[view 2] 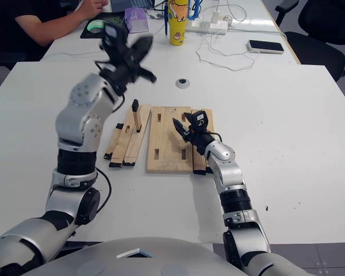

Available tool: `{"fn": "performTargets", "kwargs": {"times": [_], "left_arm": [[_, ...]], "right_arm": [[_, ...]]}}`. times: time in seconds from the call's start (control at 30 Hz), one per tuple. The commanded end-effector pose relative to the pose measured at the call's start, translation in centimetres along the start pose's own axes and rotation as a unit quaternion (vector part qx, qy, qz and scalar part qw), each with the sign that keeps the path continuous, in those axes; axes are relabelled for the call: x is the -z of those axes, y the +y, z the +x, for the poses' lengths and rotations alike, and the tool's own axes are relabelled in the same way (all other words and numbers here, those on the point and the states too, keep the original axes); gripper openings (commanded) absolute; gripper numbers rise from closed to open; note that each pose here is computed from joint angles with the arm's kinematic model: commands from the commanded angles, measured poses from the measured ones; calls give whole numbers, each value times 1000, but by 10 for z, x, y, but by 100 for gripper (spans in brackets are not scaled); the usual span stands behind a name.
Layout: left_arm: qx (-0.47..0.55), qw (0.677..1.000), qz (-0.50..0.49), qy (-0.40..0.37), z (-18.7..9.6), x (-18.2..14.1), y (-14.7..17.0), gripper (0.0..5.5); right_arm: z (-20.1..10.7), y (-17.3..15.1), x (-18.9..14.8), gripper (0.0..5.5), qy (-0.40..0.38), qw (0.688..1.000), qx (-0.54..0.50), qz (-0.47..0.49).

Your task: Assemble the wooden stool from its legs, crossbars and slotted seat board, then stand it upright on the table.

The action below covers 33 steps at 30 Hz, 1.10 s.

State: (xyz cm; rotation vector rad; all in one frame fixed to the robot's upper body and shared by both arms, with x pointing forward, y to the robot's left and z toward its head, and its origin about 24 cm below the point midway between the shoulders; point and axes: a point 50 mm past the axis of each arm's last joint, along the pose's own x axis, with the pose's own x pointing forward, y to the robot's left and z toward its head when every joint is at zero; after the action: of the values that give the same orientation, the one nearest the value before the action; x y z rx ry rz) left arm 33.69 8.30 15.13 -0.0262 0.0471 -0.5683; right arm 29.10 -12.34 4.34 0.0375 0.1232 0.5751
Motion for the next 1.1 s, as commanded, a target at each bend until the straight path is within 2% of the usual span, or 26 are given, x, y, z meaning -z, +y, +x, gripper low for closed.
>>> {"fn": "performTargets", "kwargs": {"times": [0.03,0.43,0.77,1.0,1.1], "left_arm": [[-57,986,-1,158,-16,73,20,2],[-61,998,3,5,-6,14,17,2],[-81,981,63,-165,-18,-59,20,2],[-90,975,77,-190,-23,-74,23,2],[-87,980,70,-162,-19,-62,25,2]], "right_arm": [[2,0,-2,241,-4,1000,1,4],[2,0,0,241,-3,1000,2,7],[2,-1,0,241,-2,1000,2,6],[5,1,-1,241,-2,1000,-5,3],[4,1,-1,241,-2,1000,-5,3]]}}
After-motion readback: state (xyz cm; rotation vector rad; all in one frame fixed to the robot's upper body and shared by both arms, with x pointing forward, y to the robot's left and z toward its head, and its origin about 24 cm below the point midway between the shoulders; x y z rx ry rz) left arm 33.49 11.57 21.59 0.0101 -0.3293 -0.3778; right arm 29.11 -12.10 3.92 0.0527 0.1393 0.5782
